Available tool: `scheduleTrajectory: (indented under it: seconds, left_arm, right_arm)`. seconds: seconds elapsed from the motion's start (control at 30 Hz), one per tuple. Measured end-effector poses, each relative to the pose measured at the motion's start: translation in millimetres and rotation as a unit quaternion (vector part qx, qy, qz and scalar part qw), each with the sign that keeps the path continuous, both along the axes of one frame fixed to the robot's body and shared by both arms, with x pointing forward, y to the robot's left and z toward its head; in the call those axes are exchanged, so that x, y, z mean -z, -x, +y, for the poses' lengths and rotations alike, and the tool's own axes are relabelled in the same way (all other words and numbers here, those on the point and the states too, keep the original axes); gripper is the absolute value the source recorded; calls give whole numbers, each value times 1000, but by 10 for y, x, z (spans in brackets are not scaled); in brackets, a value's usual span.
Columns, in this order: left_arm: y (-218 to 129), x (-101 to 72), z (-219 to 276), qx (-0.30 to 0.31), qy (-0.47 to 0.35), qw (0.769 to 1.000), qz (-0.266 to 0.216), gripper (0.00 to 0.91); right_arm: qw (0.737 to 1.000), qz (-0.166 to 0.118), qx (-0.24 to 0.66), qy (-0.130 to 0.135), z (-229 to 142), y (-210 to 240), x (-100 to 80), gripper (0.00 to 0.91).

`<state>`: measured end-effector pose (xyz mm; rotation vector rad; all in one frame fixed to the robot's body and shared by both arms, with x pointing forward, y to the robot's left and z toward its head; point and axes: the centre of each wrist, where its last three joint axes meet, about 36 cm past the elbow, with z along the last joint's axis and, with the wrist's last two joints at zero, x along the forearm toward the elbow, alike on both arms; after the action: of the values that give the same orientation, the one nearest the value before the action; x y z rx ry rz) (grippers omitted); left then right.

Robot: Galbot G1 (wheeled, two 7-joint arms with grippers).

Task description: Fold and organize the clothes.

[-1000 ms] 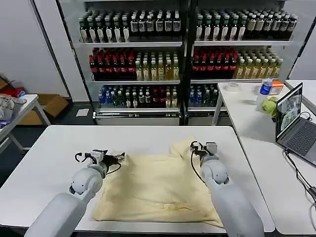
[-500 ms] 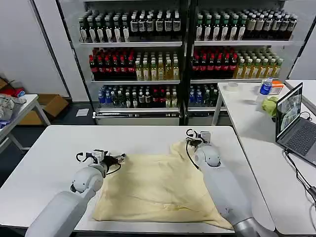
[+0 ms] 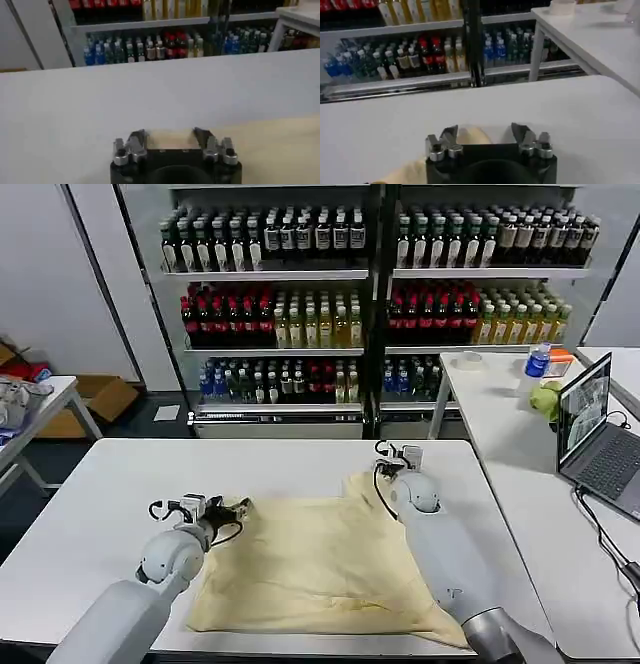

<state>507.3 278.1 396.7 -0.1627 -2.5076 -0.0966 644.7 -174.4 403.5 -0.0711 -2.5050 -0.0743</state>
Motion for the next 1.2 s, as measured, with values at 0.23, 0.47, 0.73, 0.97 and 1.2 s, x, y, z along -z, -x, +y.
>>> scheduleTrajectory:
  seconds: [0.23, 0.47, 0.73, 0.97, 1.2]
  left_arm:
    - [54, 11, 24, 1, 7, 1000, 4, 30]
    - [105, 17, 32, 1, 18, 1000, 3, 30]
    - [162, -15, 35, 5, 37, 999, -6, 30]
    - [193, -112, 44, 8, 51, 998, -20, 30]
    - [264, -215, 62, 13, 65, 997, -31, 30]
  right_arm:
    - [1000, 1, -4, -3, 28, 26, 28, 0]
    - [1000, -11, -12, -4, 66, 75, 16, 0]
    - [999, -43, -16, 2, 74, 161, -91, 0]
    - [996, -87, -17, 0, 56, 274, -300, 0]
    - [992, -125, -23, -1, -8, 499, -533, 0]
